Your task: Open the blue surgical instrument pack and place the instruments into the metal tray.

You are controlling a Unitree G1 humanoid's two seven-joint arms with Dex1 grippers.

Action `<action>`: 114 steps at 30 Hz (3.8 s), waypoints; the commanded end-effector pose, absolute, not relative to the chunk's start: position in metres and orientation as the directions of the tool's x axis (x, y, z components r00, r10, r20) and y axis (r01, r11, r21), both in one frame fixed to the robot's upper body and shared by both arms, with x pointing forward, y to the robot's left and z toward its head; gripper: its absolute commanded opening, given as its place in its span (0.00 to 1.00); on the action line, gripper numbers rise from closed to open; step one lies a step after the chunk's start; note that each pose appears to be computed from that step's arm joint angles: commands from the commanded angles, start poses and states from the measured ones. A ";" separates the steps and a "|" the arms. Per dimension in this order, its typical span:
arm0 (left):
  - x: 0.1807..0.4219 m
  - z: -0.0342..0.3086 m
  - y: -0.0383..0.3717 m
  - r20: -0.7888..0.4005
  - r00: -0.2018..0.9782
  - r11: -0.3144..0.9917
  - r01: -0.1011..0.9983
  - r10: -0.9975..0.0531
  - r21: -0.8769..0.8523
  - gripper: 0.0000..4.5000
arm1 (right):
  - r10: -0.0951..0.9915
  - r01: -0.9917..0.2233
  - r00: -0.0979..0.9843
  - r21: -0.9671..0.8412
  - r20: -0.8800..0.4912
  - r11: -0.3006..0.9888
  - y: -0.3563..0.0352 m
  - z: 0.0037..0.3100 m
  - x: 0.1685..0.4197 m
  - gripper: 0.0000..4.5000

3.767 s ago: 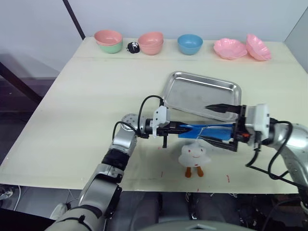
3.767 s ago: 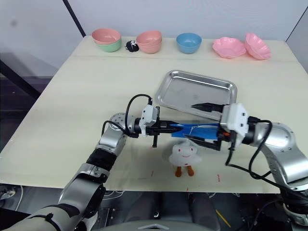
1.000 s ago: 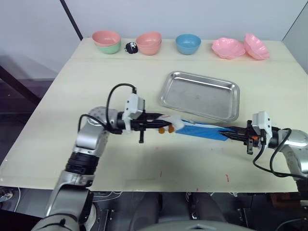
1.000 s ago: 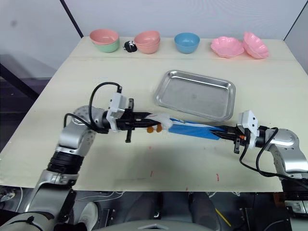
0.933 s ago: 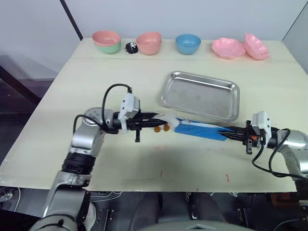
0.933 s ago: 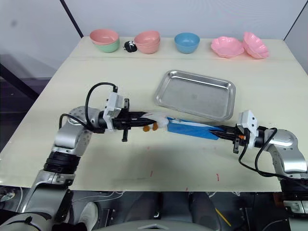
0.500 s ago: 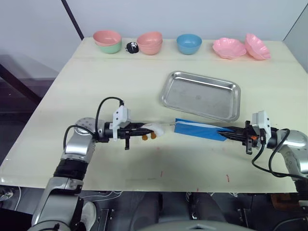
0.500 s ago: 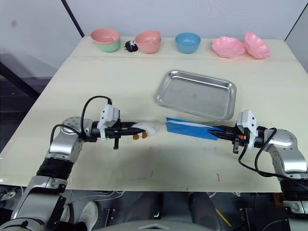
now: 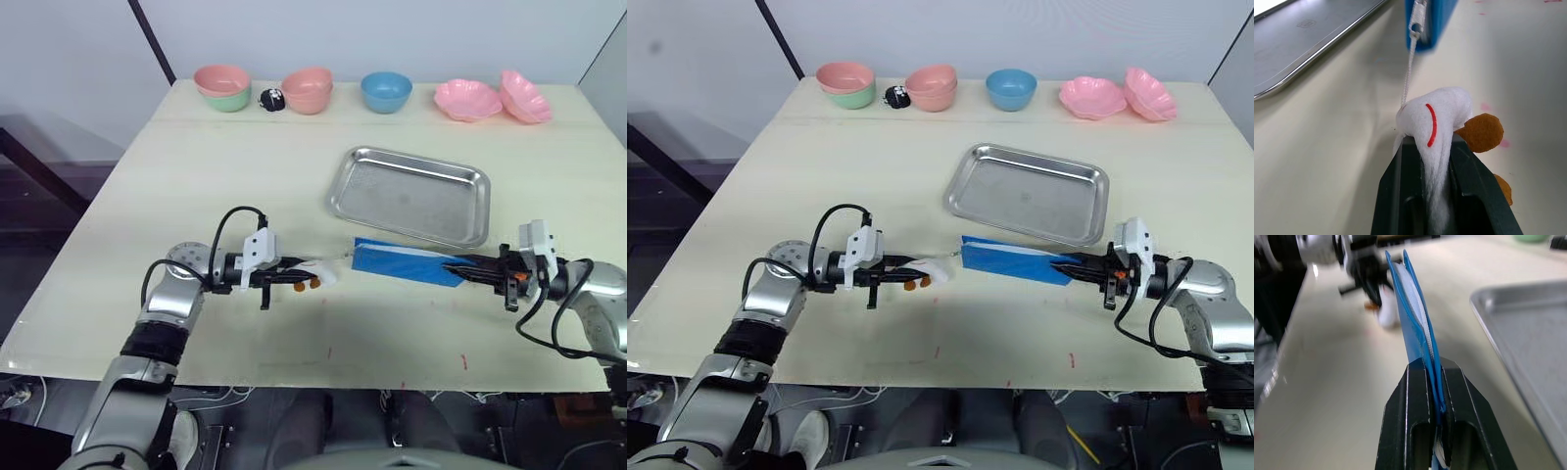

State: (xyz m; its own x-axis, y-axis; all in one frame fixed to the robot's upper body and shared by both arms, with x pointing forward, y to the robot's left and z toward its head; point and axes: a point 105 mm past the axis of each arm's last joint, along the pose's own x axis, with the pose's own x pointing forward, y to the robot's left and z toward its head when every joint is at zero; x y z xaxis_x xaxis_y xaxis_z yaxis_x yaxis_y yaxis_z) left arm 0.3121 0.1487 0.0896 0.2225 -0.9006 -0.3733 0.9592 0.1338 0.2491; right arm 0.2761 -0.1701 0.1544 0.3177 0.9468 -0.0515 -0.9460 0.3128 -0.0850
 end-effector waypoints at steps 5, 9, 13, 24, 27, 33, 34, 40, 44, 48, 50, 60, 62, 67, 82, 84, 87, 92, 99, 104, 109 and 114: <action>0.302 0.059 0.154 -0.456 0.185 0.123 0.979 -0.870 0.162 0.00 | 0.941 -0.947 0.304 -0.057 0.147 0.315 -0.166 0.196 0.272 0.00; 0.303 0.066 0.162 -0.478 0.180 0.096 0.976 -0.860 0.194 0.00 | 0.946 -0.938 0.316 -0.128 0.071 0.323 -0.166 0.188 0.275 0.00; 0.303 0.083 0.179 -0.507 0.157 0.042 0.972 -0.848 0.231 0.00 | 0.948 -0.915 0.310 -0.291 -0.069 0.278 -0.166 0.175 0.278 0.00; 0.302 0.104 0.213 -0.592 0.144 0.021 0.978 -0.793 0.209 0.38 | 0.953 -0.922 0.274 -0.320 -0.133 0.220 -0.157 0.144 0.279 0.00; 0.302 0.104 0.223 -0.615 0.148 0.026 0.979 -0.774 0.203 0.66 | 0.954 -0.924 0.269 -0.316 -0.133 0.217 -0.156 0.141 0.279 0.00; 0.304 0.145 0.217 -0.479 0.135 0.047 0.980 -0.867 0.192 0.99 | 0.956 -0.923 0.271 -0.312 -0.116 0.224 -0.155 0.144 0.280 0.00; 0.304 0.155 0.214 -0.438 0.131 0.056 0.982 -0.889 0.180 0.99 | 0.956 -0.925 0.269 -0.308 -0.115 0.223 -0.155 0.144 0.280 0.00; 0.304 0.185 0.197 -0.297 0.091 0.049 0.988 -0.950 0.145 0.99 | 0.960 -0.928 0.260 -0.304 -0.108 0.217 -0.151 0.145 0.279 0.00; 0.314 0.196 0.179 -0.207 0.112 0.076 0.982 -0.972 0.175 0.99 | 0.961 -0.928 0.255 -0.306 -0.105 0.212 -0.149 0.147 0.279 0.00; 0.324 0.187 0.159 -0.196 0.134 0.085 0.967 -0.971 0.240 0.99 | 0.962 -0.929 0.253 -0.305 -0.105 0.211 -0.149 0.148 0.280 0.00; 0.328 0.179 0.149 -0.208 0.139 0.082 0.963 -0.968 0.258 0.99 | 0.962 -0.929 0.253 -0.305 -0.105 0.211 -0.149 0.148 0.280 0.00; 0.338 0.151 0.112 -0.175 0.121 0.075 0.965 -0.977 0.251 0.99 | 0.963 -0.930 0.246 -0.305 -0.107 0.203 -0.146 0.150 0.279 0.00; 0.336 0.147 0.107 -0.152 0.112 0.074 0.970 -0.982 0.233 0.87 | 0.963 -0.930 0.247 -0.305 -0.110 0.203 -0.145 0.150 0.279 0.00; 0.325 0.137 0.103 -0.137 0.058 0.033 0.984 -0.989 0.173 0.37 | 0.962 -0.932 0.247 -0.302 -0.115 0.203 -0.145 0.148 0.277 0.00; 0.320 0.133 0.105 -0.137 0.039 0.020 0.991 -0.990 0.133 0.00 | 0.946 -0.928 0.300 -0.267 -0.123 0.259 -0.151 0.151 0.283 0.35; 0.320 0.132 0.105 -0.138 0.039 0.021 0.991 -0.990 0.130 0.00 | 0.946 -0.926 0.307 -0.264 -0.107 0.271 -0.154 0.158 0.283 0.55; 0.321 0.129 0.105 -0.142 0.045 0.026 0.991 -0.989 0.130 0.00 | 0.952 -0.939 0.296 -0.206 -0.076 0.275 -0.158 0.171 0.277 0.81; 0.322 0.126 0.102 -0.145 0.048 0.029 0.991 -0.988 0.131 0.00 | 0.960 -0.954 0.277 -0.102 0.045 0.281 -0.157 0.200 0.268 0.99; 0.326 0.122 0.099 -0.152 0.048 0.027 0.991 -0.987 0.134 0.00 | 0.963 -0.962 0.266 -0.043 0.046 0.268 -0.152 0.195 0.262 0.81; 0.328 0.121 0.098 -0.149 0.048 0.028 0.991 -0.988 0.134 0.00 | 0.964 -0.964 0.261 0.033 -0.054 0.263 -0.152 0.162 0.252 0.35; 0.331 0.119 0.095 -0.151 0.050 0.030 0.991 -0.987 0.131 0.00 | 0.950 -0.947 0.292 0.104 -0.115 0.304 -0.158 0.131 0.248 0.01; 0.340 0.123 0.088 -0.133 0.045 0.029 0.992 -0.990 0.123 0.00 | 0.937 -0.946 0.266 0.125 -0.228 0.299 -0.162 0.100 0.239 0.01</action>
